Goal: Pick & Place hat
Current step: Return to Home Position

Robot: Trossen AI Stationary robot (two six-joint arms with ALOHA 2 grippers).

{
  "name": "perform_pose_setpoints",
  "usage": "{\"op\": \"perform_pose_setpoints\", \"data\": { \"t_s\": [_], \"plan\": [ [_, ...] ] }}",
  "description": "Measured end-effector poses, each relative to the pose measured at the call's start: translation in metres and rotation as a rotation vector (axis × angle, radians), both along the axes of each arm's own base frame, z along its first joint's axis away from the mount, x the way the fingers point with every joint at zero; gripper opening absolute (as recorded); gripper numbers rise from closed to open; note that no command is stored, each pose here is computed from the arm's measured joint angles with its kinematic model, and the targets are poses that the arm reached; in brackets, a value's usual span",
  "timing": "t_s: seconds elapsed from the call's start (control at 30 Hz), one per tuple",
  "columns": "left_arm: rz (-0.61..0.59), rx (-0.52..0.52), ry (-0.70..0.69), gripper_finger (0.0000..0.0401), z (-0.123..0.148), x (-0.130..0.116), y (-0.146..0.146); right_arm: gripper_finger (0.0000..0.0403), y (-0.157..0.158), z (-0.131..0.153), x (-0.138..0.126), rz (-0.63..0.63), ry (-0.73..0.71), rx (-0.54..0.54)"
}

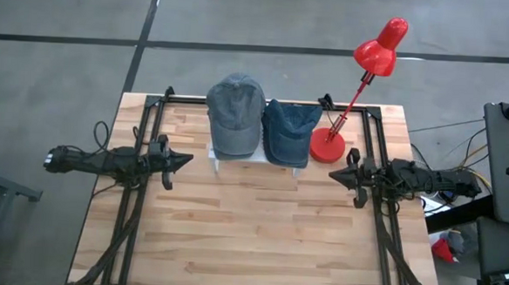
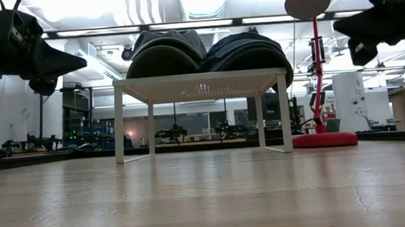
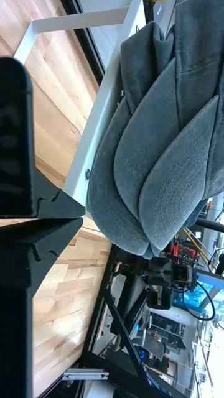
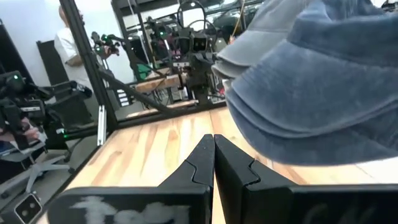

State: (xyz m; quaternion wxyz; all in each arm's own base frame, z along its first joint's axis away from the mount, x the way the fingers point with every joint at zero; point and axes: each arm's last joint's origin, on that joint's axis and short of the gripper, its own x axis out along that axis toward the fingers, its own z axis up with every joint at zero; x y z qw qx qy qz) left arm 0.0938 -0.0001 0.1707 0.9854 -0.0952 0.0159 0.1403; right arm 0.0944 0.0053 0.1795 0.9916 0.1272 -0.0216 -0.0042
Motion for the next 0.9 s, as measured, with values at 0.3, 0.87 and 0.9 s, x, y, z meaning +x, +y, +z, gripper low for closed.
{"op": "perform_pose_setpoints", "data": {
  "t_s": [0.3,0.87,0.9],
  "plan": [
    [0.001,0.001,0.002,0.0000,-0.0002,0.0001,0.0000,0.0008,0.0001,-0.0096,0.0019,-0.004,0.046,-0.045],
    [0.000,-0.012,-0.023,0.0000,0.0018,0.0003,0.0000,0.0008,0.0001,-0.0096,0.0019,-0.005,0.047,-0.079],
    [0.000,-0.012,-0.024,0.0000,0.0018,0.0003,0.0000,0.0008,0.0001,-0.0096,0.0019,-0.005,0.047,-0.079]
  ]
}}
